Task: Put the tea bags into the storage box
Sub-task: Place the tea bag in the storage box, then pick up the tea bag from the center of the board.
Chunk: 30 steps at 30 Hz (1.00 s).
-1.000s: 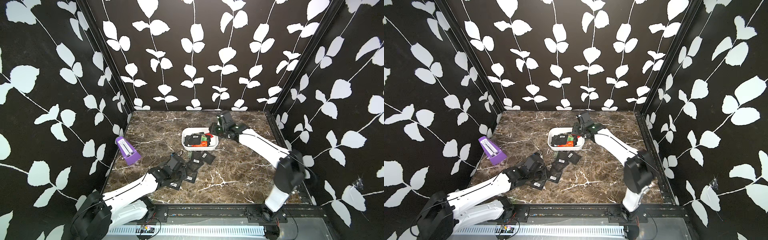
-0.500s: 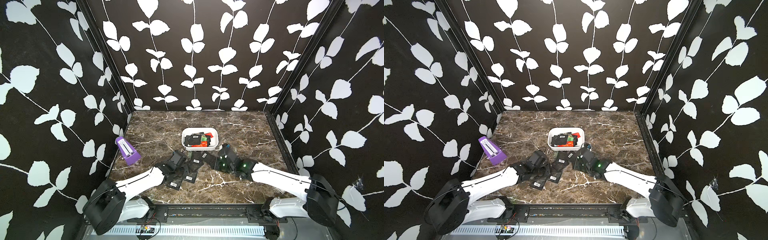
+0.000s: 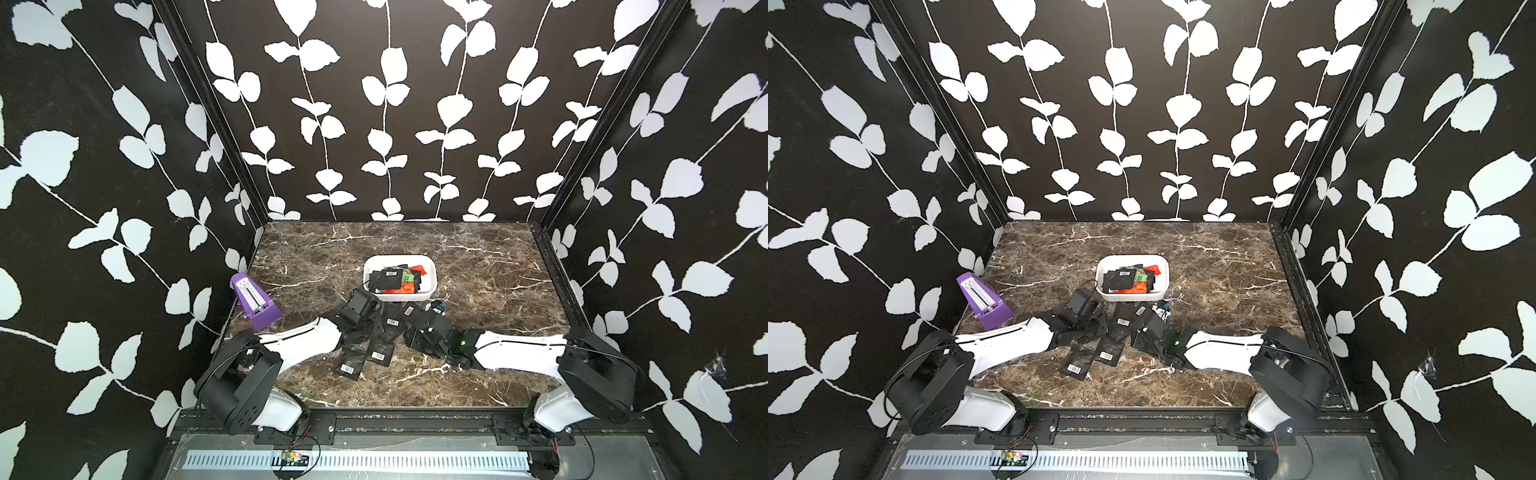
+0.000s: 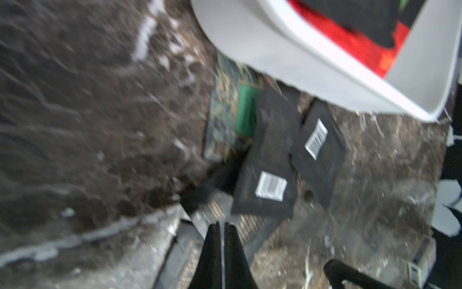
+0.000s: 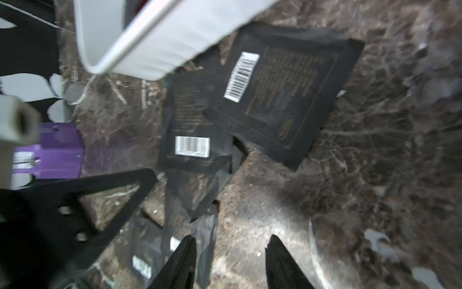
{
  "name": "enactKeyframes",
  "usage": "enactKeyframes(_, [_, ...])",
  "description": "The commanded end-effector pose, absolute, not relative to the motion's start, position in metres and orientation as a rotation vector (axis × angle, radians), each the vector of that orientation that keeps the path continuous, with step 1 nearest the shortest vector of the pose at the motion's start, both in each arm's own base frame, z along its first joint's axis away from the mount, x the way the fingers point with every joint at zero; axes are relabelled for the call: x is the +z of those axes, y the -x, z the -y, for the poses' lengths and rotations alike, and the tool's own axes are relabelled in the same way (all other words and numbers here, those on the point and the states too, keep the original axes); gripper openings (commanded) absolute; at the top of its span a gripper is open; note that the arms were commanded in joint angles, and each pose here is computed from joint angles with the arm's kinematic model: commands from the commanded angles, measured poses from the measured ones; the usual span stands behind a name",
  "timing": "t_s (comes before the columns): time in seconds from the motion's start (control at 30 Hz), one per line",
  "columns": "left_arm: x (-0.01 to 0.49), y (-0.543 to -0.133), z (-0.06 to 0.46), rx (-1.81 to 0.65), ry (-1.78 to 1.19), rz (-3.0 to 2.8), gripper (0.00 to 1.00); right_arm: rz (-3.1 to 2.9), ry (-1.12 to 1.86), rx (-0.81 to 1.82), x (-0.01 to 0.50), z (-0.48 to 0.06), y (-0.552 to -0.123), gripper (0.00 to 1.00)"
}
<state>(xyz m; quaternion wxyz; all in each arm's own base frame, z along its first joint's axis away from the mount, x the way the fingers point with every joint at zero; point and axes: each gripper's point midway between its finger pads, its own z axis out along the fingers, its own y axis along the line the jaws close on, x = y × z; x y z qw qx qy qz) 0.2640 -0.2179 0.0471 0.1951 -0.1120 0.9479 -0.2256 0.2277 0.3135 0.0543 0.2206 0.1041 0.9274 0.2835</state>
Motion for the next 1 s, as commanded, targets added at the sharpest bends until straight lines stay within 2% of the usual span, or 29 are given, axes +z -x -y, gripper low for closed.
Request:
enactKeyframes(0.0, [0.055,-0.28,0.22,-0.625,0.302,-2.608,0.0,-2.5,-0.302,0.801,0.065,-0.326,-0.241,0.46])
enactKeyframes(0.57, [0.032,-0.29,0.22,-0.584,0.304,-2.653,0.0,-2.537,-0.291,0.699,0.038,-0.332,-0.254,0.45])
enactKeyframes(0.97, [0.012,-0.276,0.214,-0.557,0.299,-2.717,0.0,-2.526,-0.308,0.682,0.031,-0.33,-0.266,0.38])
